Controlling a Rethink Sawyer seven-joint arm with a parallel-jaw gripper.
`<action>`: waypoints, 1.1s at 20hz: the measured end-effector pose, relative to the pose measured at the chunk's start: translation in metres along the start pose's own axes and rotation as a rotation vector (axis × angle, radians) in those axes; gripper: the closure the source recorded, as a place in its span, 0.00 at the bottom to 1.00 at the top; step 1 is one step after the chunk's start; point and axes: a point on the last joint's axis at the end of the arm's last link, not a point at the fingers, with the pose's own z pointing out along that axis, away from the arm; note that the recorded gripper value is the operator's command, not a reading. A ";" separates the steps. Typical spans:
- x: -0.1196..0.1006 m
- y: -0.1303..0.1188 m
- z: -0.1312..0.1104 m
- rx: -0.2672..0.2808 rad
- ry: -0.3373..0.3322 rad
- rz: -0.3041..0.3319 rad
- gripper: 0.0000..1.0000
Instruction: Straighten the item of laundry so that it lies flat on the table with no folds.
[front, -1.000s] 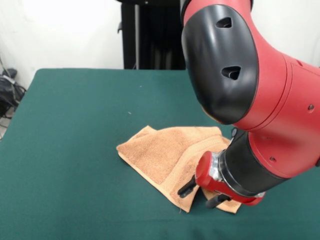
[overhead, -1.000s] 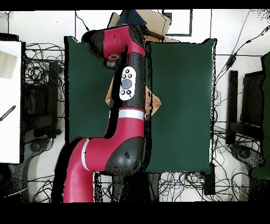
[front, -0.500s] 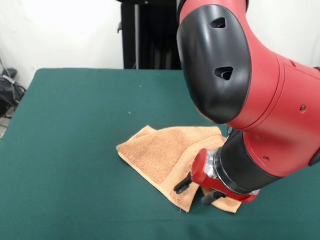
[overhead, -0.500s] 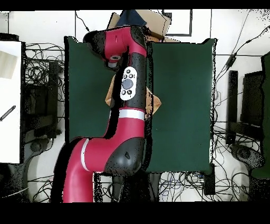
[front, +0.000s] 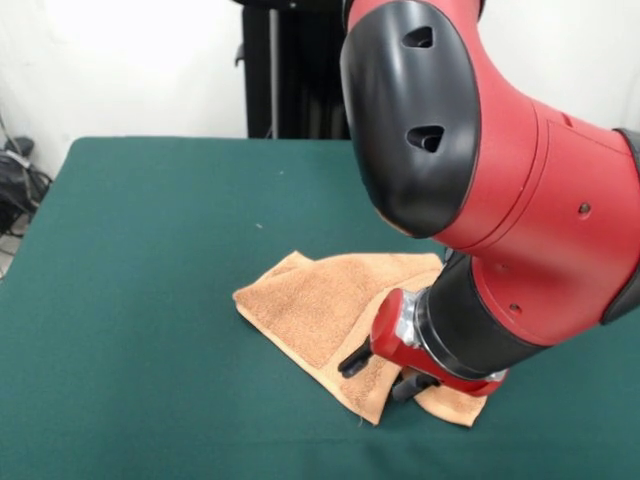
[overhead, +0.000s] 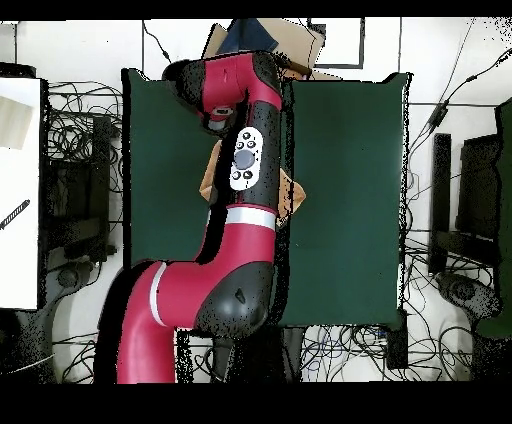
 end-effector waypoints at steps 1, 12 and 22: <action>0.000 0.000 0.000 0.000 0.000 0.001 0.00; 0.008 0.006 -0.003 -0.001 -0.039 -0.005 0.00; 0.015 0.019 -0.010 0.000 -0.059 -0.021 0.00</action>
